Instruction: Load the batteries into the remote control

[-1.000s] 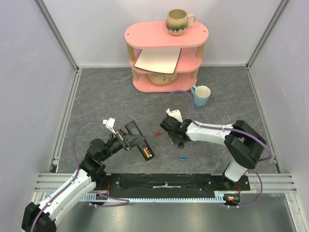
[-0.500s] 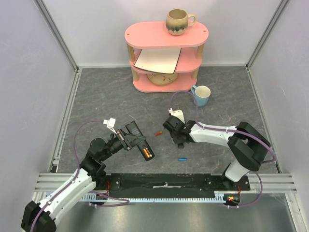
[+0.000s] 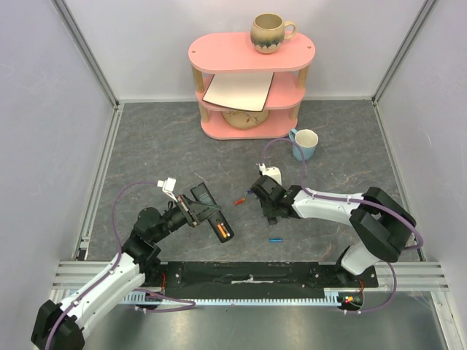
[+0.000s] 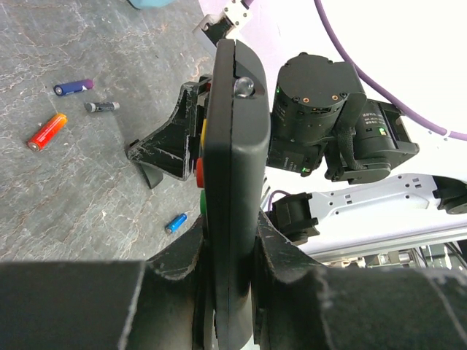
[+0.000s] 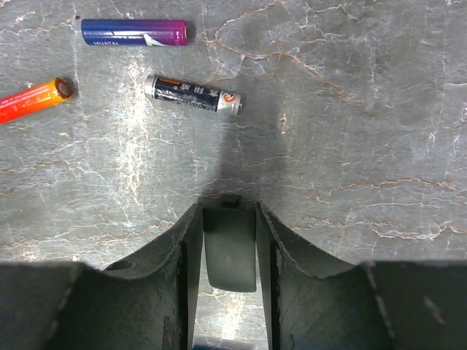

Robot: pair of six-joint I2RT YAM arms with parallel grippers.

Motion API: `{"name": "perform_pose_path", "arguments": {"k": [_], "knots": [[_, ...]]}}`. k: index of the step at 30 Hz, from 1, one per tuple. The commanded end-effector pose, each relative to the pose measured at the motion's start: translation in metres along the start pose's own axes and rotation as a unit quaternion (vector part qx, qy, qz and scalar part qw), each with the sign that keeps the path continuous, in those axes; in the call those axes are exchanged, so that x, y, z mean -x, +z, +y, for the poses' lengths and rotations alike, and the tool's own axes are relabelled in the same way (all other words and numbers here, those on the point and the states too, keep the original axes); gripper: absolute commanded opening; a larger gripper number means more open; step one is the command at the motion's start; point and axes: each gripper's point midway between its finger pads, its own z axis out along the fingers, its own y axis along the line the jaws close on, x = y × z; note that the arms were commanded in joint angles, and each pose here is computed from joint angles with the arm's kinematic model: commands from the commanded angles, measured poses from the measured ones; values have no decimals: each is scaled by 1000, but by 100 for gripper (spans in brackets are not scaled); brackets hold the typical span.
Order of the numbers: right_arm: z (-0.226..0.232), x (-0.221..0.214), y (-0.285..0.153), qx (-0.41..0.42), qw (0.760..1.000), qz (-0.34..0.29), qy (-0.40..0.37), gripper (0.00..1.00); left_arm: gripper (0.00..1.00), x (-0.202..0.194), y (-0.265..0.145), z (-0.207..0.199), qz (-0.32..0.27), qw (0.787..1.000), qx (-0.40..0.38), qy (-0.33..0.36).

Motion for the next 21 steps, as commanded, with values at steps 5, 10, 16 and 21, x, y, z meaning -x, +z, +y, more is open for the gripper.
{"name": "perform_pose_path", "arguments": {"k": [5, 10, 16, 21], "knots": [[-21, -45, 1, -19, 997, 67, -14, 34, 2, 4, 2, -18, 0, 999, -33, 5], [-7, -29, -10, 27, 999, 31, 5, 24, 2, 5, 4, -17, 0, 999, -32, 4], [25, 20, -65, 151, 986, -66, 36, 0, 2, 8, 12, -17, 2, 1000, -26, -5], [46, 60, -130, 227, 962, -149, 12, 0, 2, 17, 24, -28, -3, 999, -40, -18]]}}
